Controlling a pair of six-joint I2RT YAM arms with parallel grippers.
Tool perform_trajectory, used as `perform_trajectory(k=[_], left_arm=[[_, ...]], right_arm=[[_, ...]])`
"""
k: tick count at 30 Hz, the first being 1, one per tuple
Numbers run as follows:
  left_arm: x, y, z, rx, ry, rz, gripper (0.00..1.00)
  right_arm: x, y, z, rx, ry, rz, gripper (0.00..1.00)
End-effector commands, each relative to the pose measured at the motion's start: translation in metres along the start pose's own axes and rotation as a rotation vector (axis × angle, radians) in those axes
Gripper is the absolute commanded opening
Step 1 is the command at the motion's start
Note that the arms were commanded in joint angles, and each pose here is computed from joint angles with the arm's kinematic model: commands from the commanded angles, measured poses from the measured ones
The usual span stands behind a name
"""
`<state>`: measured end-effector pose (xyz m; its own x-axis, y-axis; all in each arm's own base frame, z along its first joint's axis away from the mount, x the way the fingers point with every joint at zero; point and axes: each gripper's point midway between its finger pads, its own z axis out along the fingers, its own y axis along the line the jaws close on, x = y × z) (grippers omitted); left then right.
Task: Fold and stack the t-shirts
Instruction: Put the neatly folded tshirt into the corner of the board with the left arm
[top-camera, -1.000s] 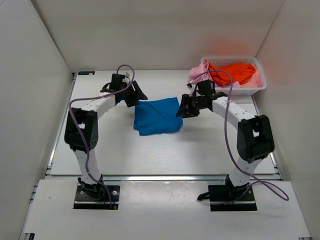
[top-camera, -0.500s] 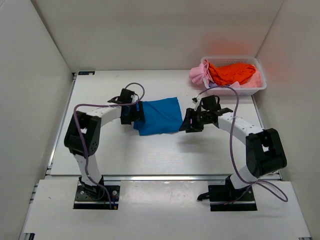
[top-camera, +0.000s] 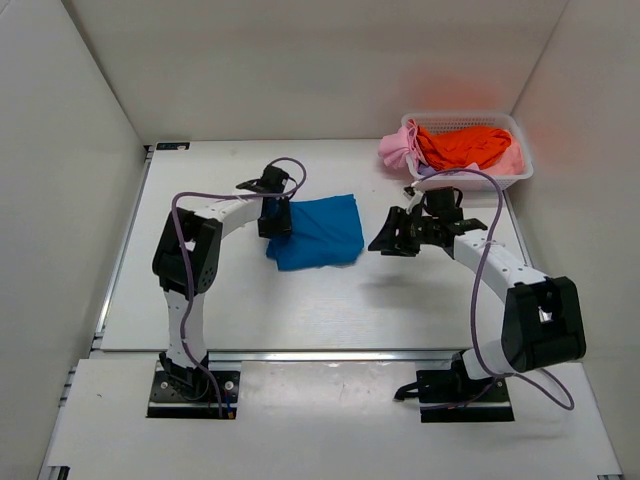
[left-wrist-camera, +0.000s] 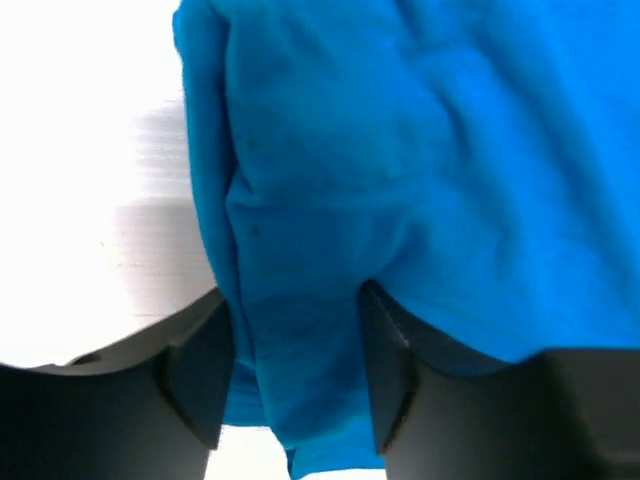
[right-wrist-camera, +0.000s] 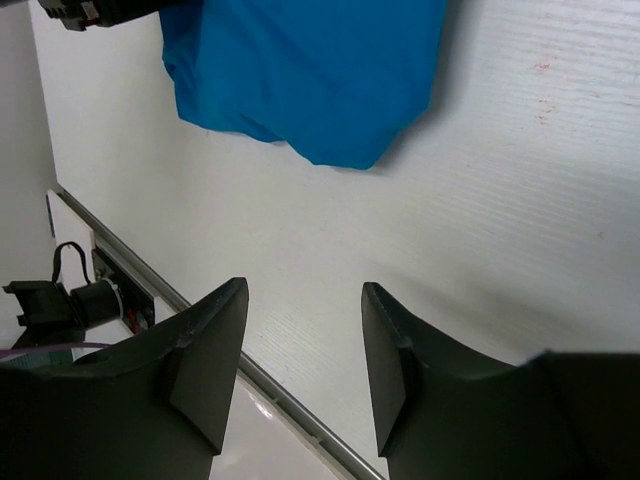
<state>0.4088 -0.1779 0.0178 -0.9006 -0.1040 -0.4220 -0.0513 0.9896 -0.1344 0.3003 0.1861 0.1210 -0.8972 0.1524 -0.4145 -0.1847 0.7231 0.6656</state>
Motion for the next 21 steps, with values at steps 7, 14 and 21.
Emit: perform_trajectory(k=[7, 14, 21], left_arm=[[0.03, 0.036, 0.007, -0.219, 0.174, 0.128, 0.0], [-0.023, 0.076, 0.004, -0.293, 0.105, 0.05, 0.0], [-0.082, 0.122, 0.016, -0.352, 0.061, -0.039, 0.0]], right_arm=[[-0.04, 0.025, -0.03, -0.109, -0.115, -0.055, 0.46], [-0.047, 0.018, -0.029, -0.087, -0.106, -0.083, 0.45], [-0.055, 0.002, -0.027, -0.024, -0.087, -0.093, 0.45]])
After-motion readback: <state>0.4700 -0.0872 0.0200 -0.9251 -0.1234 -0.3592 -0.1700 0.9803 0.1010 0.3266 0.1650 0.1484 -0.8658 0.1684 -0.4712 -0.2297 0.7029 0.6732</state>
